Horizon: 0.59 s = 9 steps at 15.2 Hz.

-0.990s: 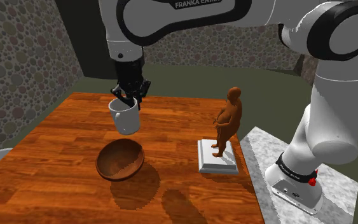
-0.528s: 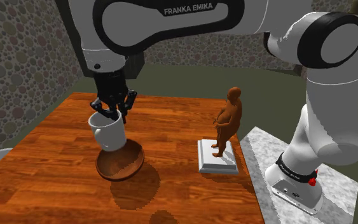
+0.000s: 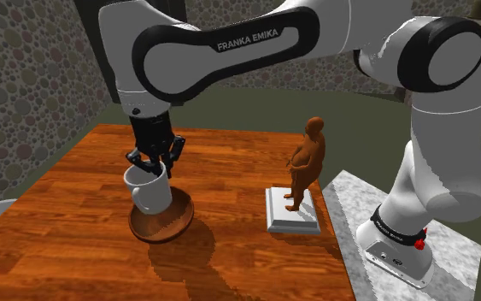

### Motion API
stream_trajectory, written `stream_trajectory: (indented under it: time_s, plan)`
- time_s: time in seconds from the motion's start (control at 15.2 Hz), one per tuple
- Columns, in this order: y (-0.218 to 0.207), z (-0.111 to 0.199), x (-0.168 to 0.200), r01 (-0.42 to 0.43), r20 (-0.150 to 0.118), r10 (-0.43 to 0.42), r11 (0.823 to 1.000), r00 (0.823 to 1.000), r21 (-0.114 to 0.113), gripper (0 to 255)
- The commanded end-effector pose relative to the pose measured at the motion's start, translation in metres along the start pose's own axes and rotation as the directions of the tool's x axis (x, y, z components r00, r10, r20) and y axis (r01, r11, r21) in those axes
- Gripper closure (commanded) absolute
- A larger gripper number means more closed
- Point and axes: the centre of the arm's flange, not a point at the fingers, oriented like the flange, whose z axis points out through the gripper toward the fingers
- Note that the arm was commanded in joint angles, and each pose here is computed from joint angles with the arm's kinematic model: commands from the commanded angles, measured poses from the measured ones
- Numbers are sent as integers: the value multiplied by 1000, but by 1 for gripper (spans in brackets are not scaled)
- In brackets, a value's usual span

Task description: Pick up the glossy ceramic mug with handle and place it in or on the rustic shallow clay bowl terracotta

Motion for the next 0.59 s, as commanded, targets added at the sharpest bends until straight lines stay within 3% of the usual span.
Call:
stream_trajectory:
  time_s: [0.0,0.53]
  plan:
    - [0,11,1,0,-1,0,1000,1000,1,255]
    - [3,46,4,0,-1,0,1000,1000,1,255]
